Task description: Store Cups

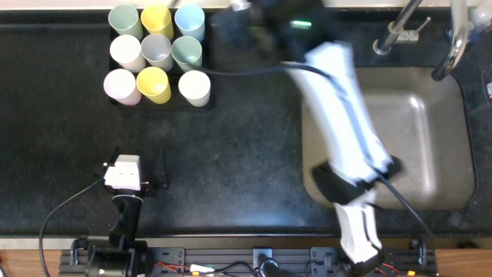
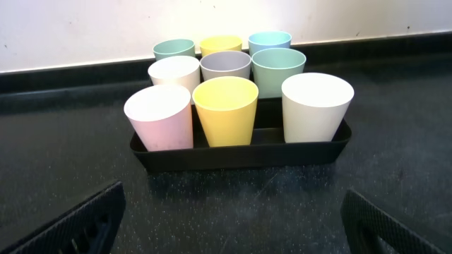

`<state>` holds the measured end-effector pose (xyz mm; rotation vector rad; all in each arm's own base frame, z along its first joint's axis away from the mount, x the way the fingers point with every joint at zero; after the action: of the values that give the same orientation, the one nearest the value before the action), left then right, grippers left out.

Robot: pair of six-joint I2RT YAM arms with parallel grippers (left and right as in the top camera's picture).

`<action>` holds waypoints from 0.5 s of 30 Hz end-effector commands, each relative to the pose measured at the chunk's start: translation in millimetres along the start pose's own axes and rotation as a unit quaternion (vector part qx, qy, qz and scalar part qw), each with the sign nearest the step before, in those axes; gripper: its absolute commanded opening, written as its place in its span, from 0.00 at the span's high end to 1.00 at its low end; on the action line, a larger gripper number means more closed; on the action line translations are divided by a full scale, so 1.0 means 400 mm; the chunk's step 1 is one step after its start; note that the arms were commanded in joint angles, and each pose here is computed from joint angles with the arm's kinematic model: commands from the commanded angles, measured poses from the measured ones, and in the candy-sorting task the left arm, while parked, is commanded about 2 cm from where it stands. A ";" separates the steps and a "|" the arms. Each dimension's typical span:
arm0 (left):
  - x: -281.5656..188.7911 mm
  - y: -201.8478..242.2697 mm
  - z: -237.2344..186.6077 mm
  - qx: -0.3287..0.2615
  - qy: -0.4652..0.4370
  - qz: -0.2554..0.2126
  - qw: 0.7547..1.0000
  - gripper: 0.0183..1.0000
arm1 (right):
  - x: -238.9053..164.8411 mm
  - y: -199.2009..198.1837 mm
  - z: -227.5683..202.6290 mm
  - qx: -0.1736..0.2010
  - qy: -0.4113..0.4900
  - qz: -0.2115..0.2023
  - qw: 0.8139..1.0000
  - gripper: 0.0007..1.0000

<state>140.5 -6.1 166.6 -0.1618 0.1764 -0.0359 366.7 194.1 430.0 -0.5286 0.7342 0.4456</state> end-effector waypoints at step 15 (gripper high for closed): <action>-0.001 0.004 0.001 0.009 -0.005 0.006 1.000 0.00 | -0.390 -0.075 -0.619 0.318 0.026 -0.142 0.937 0.00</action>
<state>140.5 -6.1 166.3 -0.1614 0.1775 -0.0359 185.5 -8.8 417.3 -0.1826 0.8949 -0.1549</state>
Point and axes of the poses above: each gripper's point midway between its finger pads, its own x axis out along the fingers, its own y axis along the line the jaws close on, z = x × y, the point moved 10 cm from there along -x, back along the fingers, and after that the axes turned 13 degrees about -x, right-handed, at the moved point
